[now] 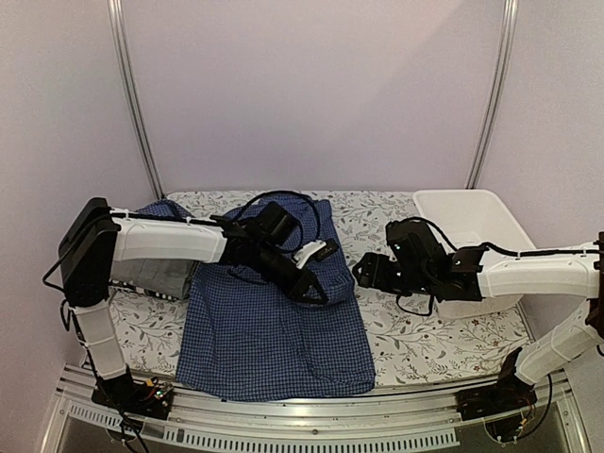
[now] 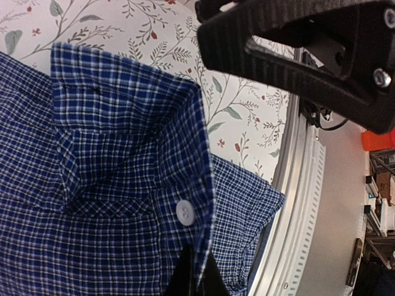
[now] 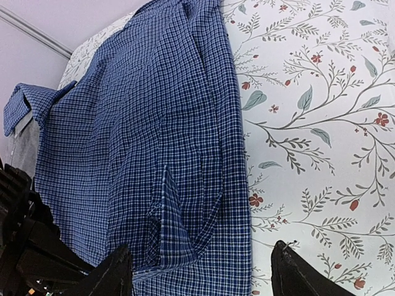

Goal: Fold and stack the long sleeve shirts
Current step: Fold the sleeve of the 1/3-folded shirt, then smooth out the 1/3-folded shirt sleeve, then move the right arm to the center of the board with the 1/3-folded shirt.

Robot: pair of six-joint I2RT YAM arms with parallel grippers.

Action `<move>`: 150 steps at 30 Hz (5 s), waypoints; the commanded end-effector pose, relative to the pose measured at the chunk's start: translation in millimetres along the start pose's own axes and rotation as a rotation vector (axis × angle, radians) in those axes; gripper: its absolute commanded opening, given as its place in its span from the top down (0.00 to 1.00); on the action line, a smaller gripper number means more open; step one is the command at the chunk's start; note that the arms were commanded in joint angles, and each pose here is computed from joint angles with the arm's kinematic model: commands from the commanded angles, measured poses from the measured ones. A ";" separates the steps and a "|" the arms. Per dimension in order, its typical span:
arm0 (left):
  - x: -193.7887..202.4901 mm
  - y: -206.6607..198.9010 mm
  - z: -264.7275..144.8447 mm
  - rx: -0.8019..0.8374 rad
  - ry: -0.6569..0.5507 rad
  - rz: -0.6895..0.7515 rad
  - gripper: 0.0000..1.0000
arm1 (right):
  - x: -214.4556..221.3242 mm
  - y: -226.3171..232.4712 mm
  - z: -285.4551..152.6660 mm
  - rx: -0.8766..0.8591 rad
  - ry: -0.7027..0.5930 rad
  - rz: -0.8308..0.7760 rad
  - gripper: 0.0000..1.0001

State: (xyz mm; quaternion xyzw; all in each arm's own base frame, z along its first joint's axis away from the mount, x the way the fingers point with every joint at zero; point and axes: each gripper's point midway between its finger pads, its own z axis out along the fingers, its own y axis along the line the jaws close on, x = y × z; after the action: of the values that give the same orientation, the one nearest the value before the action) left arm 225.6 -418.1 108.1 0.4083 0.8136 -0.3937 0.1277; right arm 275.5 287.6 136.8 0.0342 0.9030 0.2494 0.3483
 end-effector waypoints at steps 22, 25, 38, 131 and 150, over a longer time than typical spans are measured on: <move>49.9 -23.0 38.3 -0.017 0.134 0.124 0.81 | 25.4 -18.9 -3.3 0.044 0.103 -0.043 0.35; 47.6 -29.0 35.3 -0.002 0.119 0.129 0.69 | 35.3 -20.6 1.1 0.043 0.142 -0.048 0.39; 13.6 -8.6 -3.9 -0.002 -0.054 -0.020 0.67 | 99.1 -2.8 20.5 0.016 0.373 -0.158 0.63; 10.1 99.7 -165.4 -0.329 -0.385 -0.422 0.68 | 48.5 -10.2 164.5 0.112 0.204 -0.021 0.69; 0.8 115.9 -171.1 -0.361 -0.384 -0.432 0.67 | 36.5 -106.9 114.8 0.329 0.124 0.139 0.70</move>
State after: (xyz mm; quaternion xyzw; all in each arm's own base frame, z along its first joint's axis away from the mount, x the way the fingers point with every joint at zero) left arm 319.4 -256.7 153.4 0.1212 0.8972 -0.3424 0.2510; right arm 355.8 300.3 20.7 0.1078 0.9270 0.2047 0.2952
